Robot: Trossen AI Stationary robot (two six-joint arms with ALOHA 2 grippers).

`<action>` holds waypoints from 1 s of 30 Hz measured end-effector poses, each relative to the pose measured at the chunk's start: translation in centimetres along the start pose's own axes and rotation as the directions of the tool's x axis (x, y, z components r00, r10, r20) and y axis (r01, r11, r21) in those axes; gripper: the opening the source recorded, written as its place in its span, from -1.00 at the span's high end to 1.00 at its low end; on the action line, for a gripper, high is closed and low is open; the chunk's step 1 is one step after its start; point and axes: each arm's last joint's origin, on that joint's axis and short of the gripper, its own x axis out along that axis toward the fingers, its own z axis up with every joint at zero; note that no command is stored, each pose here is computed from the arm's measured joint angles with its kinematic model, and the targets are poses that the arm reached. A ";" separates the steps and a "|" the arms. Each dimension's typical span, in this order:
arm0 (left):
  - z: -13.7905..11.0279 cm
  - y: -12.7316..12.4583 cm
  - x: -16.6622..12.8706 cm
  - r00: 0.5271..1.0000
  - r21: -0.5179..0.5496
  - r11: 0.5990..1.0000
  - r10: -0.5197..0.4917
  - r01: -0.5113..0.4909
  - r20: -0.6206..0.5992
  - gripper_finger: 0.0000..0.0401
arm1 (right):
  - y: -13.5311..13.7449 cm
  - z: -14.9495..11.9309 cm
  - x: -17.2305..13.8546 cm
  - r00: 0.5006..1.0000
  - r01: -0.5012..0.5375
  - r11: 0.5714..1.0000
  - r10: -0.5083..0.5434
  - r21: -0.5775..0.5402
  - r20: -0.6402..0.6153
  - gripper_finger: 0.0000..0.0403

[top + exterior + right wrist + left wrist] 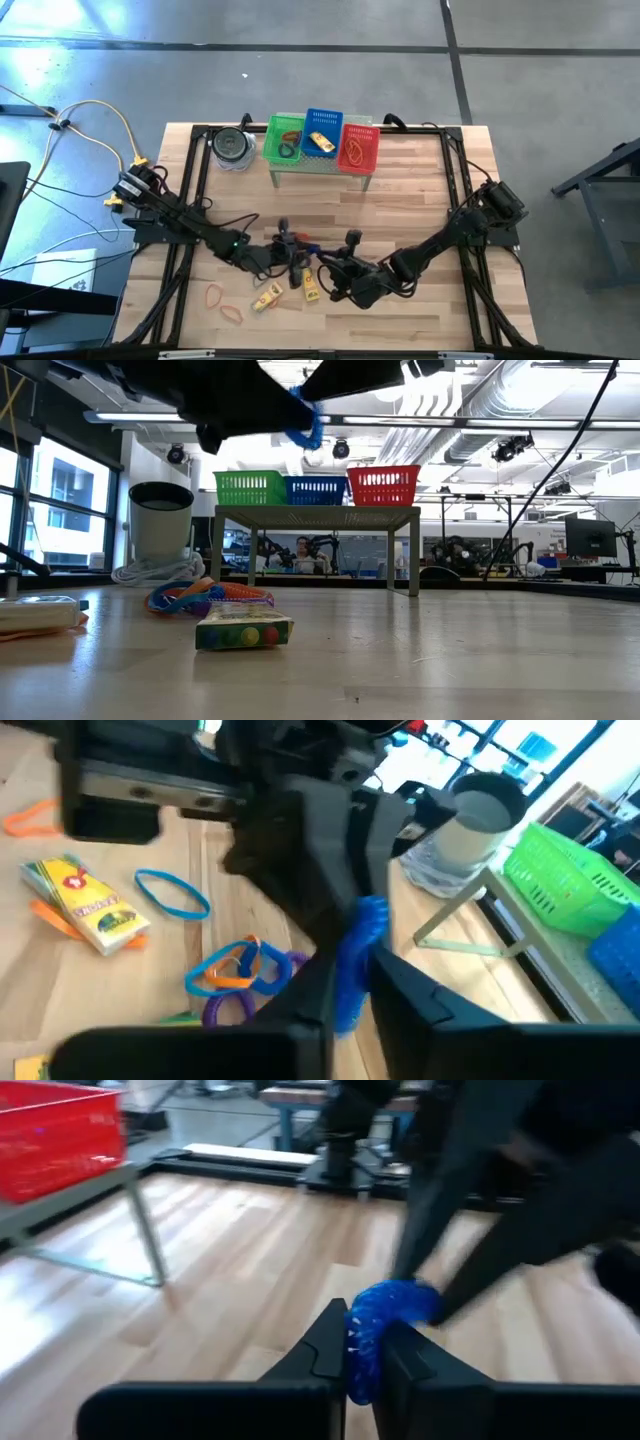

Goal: Pick & Place Office Desk Supplies
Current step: Put the blue spring keychain into the green bin on the shelf

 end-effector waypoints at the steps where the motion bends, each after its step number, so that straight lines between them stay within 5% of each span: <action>1: 0.0 0.0 0.0 1.000 0.003 1.000 0.010 -0.010 -0.001 0.95 | 0.0 0.0 0.0 1.000 0.000 1.000 0.000 0.001 -0.001 0.62; 9: -0.4 -0.4 -0.5 1.000 0.043 0.999 -0.003 0.005 -0.031 0.95 | 0.7 0.0 -1.0 0.999 0.034 0.999 -0.035 0.010 0.014 -0.02; 16: 1.8 1.0 -2.7 0.994 0.055 0.998 -0.006 0.012 -0.108 0.95 | 2.3 -0.1 -3.4 0.996 0.070 0.997 -0.071 0.028 0.049 -0.18; 24: 9.9 5.0 -5.2 0.974 0.100 0.989 0.123 -0.106 -0.188 0.95 | 3.1 -0.3 -4.7 0.997 0.036 0.996 -0.041 0.085 0.059 -0.12; 30: 17.0 10.0 -5.4 0.912 0.133 0.950 0.310 -0.284 -0.268 0.95 | 2.9 -0.3 -4.3 0.998 0.033 0.995 -0.038 0.098 0.051 -0.10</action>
